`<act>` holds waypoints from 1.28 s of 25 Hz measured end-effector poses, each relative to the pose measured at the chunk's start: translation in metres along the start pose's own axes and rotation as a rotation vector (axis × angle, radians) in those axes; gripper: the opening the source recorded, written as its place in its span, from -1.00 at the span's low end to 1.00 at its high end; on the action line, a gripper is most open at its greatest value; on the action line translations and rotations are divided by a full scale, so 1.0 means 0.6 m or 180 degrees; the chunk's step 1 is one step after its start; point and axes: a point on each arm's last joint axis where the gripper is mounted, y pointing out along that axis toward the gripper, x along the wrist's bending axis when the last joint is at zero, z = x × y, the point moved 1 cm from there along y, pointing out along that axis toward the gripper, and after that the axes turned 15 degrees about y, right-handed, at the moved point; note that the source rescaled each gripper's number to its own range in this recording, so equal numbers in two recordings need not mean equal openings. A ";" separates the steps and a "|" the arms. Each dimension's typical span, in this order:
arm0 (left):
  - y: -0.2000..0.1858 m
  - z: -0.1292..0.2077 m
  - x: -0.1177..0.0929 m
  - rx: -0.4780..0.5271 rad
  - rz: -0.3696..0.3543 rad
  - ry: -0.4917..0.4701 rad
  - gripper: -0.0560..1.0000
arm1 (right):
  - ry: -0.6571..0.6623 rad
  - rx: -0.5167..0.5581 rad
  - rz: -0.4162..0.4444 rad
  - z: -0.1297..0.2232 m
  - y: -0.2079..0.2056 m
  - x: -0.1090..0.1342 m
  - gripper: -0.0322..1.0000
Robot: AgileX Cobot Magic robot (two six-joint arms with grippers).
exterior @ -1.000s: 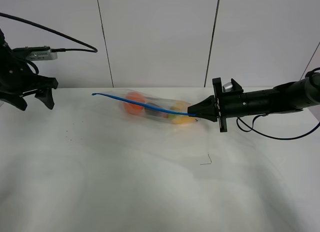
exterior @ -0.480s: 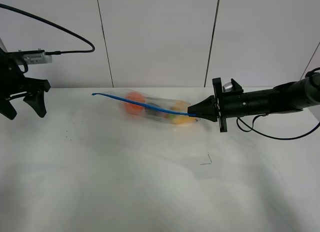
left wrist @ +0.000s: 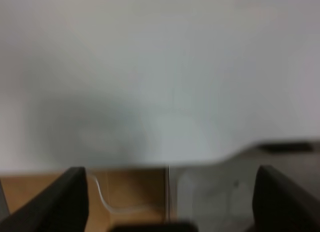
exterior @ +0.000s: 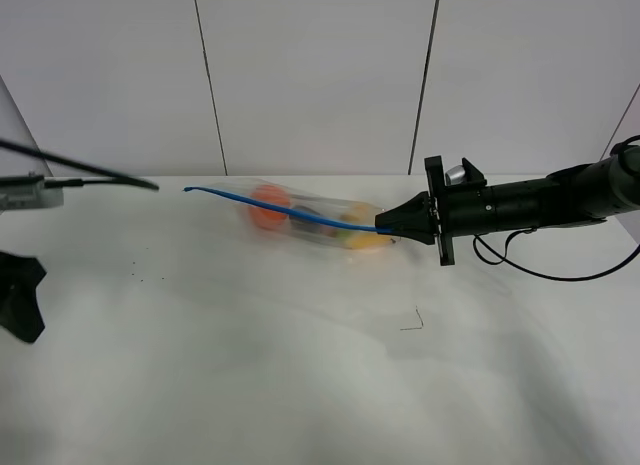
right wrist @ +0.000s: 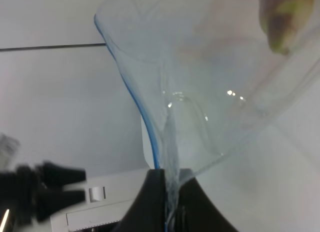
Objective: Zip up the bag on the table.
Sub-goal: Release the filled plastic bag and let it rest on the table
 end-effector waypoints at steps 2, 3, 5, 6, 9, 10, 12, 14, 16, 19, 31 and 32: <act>0.015 0.043 -0.014 0.0078 0.0025 0.0002 0.92 | -0.0004 0.0011 0.0015 0.001 0.000 -0.001 -0.94; 0.019 0.061 -0.020 0.0069 0.0023 0.0002 0.92 | -0.0007 0.0016 0.0023 0.001 0.000 -0.001 -0.94; 0.034 0.093 -0.030 -0.0018 -0.0007 0.0001 0.92 | -0.0015 0.0028 0.0038 0.001 0.000 -0.002 -0.94; 0.040 0.108 -0.034 -0.0085 -0.0030 0.0004 0.92 | -0.0019 0.0035 0.0048 0.002 0.000 -0.003 -0.94; 0.046 0.141 -0.045 -0.0280 -0.0099 0.0008 0.92 | -0.0038 0.0064 0.0089 0.003 0.000 -0.005 -0.94; 0.038 0.145 -0.046 -0.0418 -0.0144 0.0010 0.92 | -0.0041 0.0072 0.0099 0.004 0.000 -0.005 -0.94; 0.025 0.154 -0.049 -0.0661 -0.0221 0.0011 0.92 | -0.0047 0.0082 0.0113 0.004 0.000 -0.006 -0.94; 0.011 0.165 -0.053 -0.0882 -0.0293 0.0015 0.92 | -0.0050 0.0085 0.0117 0.004 0.000 -0.006 -0.94; -0.004 0.179 -0.058 -0.1135 -0.0375 0.0018 0.92 | -0.0050 0.0085 0.0117 0.004 0.000 -0.006 -0.94; -0.026 0.203 -0.066 -0.1534 -0.0503 0.0023 0.92 | -0.0050 0.0085 0.0117 0.004 0.000 -0.006 -0.94; -0.068 0.309 -0.102 -0.2978 -0.0961 0.0023 0.92 | -0.0048 0.0083 0.0114 0.004 0.000 -0.006 -0.93; -0.067 0.310 -0.102 -0.2981 -0.0961 0.0023 0.92 | -0.0048 0.0083 0.0114 0.004 0.000 -0.006 -0.90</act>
